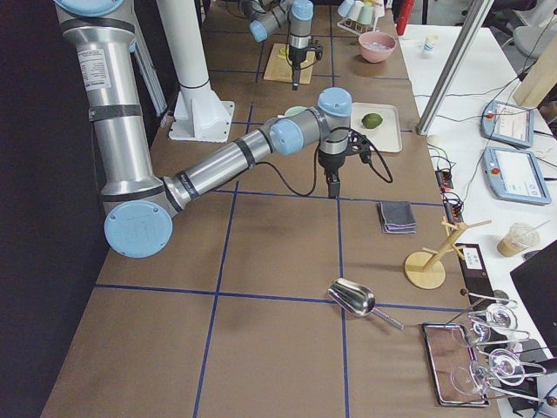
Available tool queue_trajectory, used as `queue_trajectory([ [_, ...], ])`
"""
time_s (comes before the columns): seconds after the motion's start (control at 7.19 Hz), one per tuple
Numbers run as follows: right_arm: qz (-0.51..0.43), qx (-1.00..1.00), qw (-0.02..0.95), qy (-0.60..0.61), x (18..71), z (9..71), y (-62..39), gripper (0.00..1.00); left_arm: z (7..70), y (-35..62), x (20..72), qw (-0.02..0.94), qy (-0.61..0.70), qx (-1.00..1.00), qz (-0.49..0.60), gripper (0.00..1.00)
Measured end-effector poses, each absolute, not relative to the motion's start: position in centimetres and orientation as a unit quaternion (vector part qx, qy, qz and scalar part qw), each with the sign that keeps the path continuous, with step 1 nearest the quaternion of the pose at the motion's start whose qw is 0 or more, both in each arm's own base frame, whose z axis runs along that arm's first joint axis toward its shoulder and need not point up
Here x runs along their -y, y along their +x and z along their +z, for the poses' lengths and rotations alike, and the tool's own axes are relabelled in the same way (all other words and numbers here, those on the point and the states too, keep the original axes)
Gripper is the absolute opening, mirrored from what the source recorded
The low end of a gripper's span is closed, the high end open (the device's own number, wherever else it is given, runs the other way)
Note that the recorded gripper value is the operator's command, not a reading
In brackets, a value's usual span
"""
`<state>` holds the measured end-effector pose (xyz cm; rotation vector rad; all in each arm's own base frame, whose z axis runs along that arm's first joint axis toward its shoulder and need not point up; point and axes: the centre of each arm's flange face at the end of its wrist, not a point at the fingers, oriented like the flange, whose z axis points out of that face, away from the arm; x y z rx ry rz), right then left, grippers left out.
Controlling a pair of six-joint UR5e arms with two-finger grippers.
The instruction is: Place spoon in bowl
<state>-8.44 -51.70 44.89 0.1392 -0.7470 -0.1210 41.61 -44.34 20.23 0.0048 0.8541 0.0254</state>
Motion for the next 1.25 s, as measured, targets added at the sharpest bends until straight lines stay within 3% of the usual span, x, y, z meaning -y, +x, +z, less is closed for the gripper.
queue_trajectory([
  [0.83, -0.093, 0.367, 0.923, 0.067, 44.2, 61.6, 4.8, 1.00, 43.7, 9.9, 54.1, 0.916, 0.038, -0.380, 0.122, 1.00],
  [1.25, -0.050, 0.376, 0.922, 0.078, 43.8, 62.7, 5.4, 1.00, 55.2, -0.6, 54.4, 0.919, 0.019, -0.377, 0.117, 1.00],
])
